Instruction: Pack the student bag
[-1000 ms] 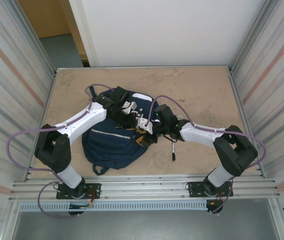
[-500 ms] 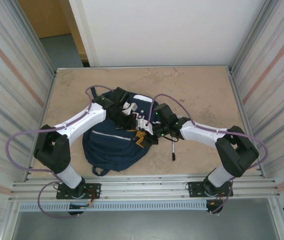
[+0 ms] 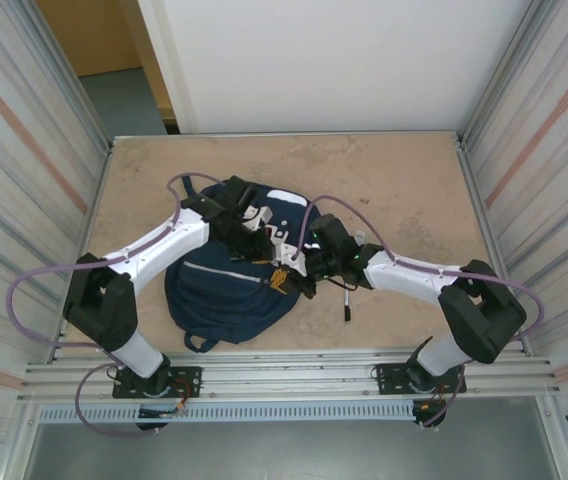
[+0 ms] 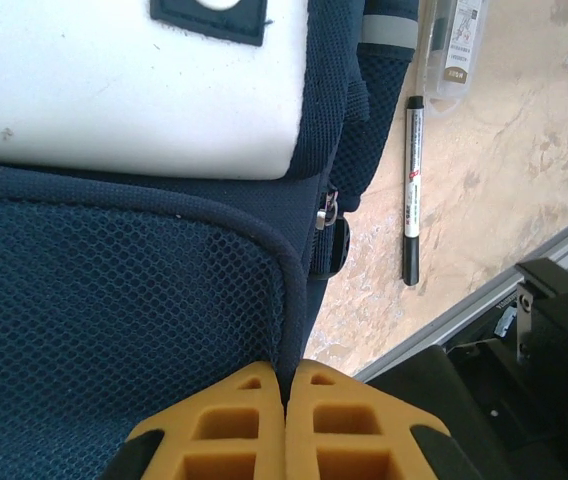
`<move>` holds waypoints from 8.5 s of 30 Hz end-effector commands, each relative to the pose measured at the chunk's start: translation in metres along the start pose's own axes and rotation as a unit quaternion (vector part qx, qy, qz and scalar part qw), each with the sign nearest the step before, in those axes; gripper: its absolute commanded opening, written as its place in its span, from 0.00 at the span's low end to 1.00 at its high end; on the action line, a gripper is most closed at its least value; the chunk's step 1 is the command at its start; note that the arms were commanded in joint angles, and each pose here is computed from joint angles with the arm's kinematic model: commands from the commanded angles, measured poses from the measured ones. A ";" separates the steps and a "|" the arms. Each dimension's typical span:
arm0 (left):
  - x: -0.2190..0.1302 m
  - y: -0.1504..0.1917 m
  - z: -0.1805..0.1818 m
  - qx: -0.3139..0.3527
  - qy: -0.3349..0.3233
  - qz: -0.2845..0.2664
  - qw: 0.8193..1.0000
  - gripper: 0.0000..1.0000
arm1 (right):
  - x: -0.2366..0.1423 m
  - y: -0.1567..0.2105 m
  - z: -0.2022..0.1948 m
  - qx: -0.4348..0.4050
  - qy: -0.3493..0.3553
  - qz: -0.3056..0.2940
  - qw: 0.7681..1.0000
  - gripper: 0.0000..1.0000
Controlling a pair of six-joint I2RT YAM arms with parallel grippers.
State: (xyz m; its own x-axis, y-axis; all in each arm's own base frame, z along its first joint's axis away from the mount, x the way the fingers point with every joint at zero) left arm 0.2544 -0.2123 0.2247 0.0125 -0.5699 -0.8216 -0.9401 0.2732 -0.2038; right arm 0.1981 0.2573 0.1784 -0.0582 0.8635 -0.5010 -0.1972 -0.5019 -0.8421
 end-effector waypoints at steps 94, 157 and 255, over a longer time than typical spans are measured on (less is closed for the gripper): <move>0.076 0.121 -0.003 -0.076 -0.323 -0.041 0.942 0.00 | 0.027 -0.006 -0.001 0.734 0.263 -0.038 0.625 0.81; 0.051 0.133 0.019 -0.130 -0.061 -0.210 0.967 0.37 | 0.040 -0.038 0.004 0.747 0.180 -0.052 0.637 0.00; -0.026 0.131 0.034 -0.182 -0.195 -0.233 0.935 0.48 | 0.074 -0.095 -0.012 0.727 0.141 -0.049 0.671 0.00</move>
State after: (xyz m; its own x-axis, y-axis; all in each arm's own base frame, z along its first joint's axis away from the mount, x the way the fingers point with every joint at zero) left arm 0.1348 -0.1325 0.1985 0.4843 -0.2381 -0.8419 -0.8630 -0.2885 -0.4148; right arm 0.2191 0.3521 0.1993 0.1688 0.6627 -0.7297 -0.9189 0.3737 0.1268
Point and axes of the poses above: each hand's point on the last joint's axis, 136 mm out from that joint toward the fingers, its own x axis out along the fingers, its own z axis along the line the jaws close on, y = z × x, the point moved 10 cm from there along -x, back along the fingers, and after that the axes turned 10 degrees about x, right-handed, at the moved point
